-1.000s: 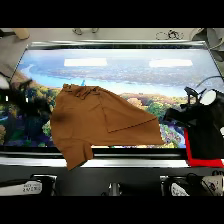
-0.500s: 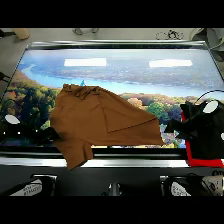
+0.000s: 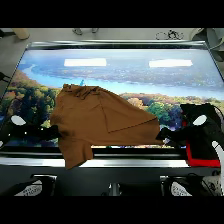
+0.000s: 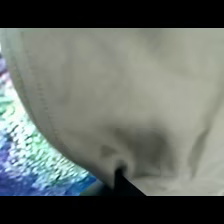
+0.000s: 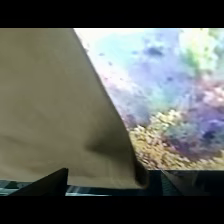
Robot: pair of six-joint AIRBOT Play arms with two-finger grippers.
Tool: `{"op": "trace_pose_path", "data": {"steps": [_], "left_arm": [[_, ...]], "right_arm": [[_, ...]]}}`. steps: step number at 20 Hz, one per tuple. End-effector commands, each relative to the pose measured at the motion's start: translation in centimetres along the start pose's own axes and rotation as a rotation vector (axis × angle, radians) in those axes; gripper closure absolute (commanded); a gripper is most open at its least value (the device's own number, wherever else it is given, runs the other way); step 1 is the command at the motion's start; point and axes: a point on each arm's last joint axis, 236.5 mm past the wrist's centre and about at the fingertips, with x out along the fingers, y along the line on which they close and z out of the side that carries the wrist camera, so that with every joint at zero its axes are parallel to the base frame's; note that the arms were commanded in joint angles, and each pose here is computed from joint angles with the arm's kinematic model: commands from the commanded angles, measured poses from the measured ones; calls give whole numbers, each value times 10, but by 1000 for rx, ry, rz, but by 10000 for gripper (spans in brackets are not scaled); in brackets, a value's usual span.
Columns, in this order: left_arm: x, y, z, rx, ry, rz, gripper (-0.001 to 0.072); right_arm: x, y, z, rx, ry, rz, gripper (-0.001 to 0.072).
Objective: Fold the shirts.
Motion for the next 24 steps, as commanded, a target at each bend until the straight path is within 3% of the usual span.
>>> {"op": "trace_pose_path", "data": {"steps": [1,2,3,6,9,10,12,14,15,17,24], "left_arm": [[-21,-14,5,39,-80,-16,681],[-30,-19,9,56,-115,-19,682],[-44,-26,14,79,-155,-25,682],[-133,-72,49,211,-371,-53,684],[-347,-169,67,449,-916,-95,684],[-431,-202,46,530,-1132,-114,683],[-586,-254,-40,670,-1583,-153,683],[-656,-276,-125,741,-1810,-219,684],[-664,-281,-153,739,-1838,-281,683],[-660,-277,-170,736,-1834,-279,684],[-596,-237,-94,625,-1583,-86,683]], "right_arm": [[21,20,13,50,-25,124,190],[24,28,13,55,-15,164,414],[21,34,11,61,7,185,688],[-46,72,42,-125,-109,221,688],[-256,162,91,-418,-711,225,688],[-348,197,76,-511,-981,233,688],[-525,245,-21,-686,-1552,214,688],[-601,244,-120,-706,-1846,149,688],[-610,236,-145,-659,-1882,150,688],[-597,222,-159,-622,-1837,102,688],[-518,185,-94,-548,-1447,-68,688]]}}
